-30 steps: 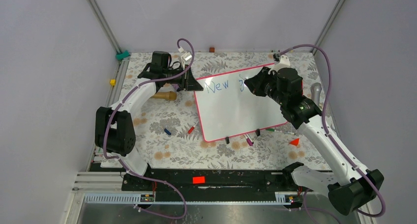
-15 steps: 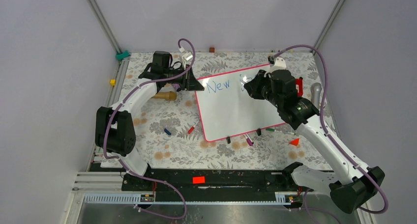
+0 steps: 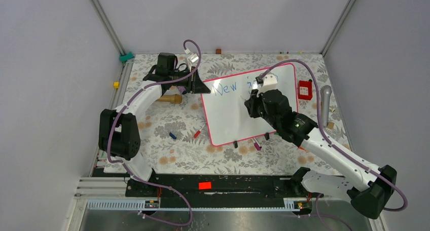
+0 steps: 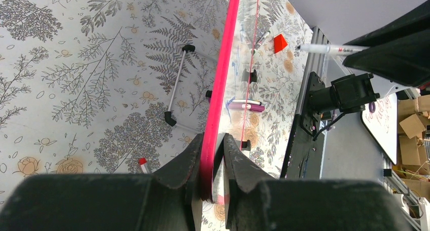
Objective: Write a sentence on the whiteboard
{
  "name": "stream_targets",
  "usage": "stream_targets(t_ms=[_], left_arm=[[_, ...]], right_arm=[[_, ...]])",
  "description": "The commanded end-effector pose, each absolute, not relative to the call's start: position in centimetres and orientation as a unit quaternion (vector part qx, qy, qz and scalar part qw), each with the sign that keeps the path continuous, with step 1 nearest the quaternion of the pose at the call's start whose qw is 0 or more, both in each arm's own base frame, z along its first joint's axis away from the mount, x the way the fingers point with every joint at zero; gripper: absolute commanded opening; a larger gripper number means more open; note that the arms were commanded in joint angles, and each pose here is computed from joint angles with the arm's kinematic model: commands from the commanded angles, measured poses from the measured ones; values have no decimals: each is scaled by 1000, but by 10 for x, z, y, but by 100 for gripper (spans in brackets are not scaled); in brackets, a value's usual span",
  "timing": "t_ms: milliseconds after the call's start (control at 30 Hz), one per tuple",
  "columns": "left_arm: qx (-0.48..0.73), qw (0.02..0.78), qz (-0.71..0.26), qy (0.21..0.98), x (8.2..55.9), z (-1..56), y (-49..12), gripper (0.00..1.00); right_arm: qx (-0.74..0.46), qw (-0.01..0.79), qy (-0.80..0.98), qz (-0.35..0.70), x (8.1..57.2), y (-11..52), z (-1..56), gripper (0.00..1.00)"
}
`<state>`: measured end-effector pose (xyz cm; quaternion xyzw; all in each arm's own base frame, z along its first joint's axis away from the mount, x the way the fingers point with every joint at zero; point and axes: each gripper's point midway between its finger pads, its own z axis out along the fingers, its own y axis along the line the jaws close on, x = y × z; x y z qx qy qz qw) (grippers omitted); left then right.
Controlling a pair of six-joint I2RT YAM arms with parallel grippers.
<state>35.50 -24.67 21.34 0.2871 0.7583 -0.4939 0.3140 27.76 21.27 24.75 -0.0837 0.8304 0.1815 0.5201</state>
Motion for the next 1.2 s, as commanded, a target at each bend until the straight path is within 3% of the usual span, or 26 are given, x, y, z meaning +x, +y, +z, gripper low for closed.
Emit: stream_targets(t_ms=[0, 367, 1167], left_arm=[[307, 371, -439, 758, 387, 206, -243, 8], [303, 357, -443, 764, 386, 194, -244, 10], [309, 363, -437, 763, 384, 196, -244, 12]], right_arm=[[-107, 539, 814, 188, 268, 216, 251, 0], [-156, 543, 799, 206, 240, 246, 222, 0], [-200, 526, 817, 124, 264, 270, 221, 0]])
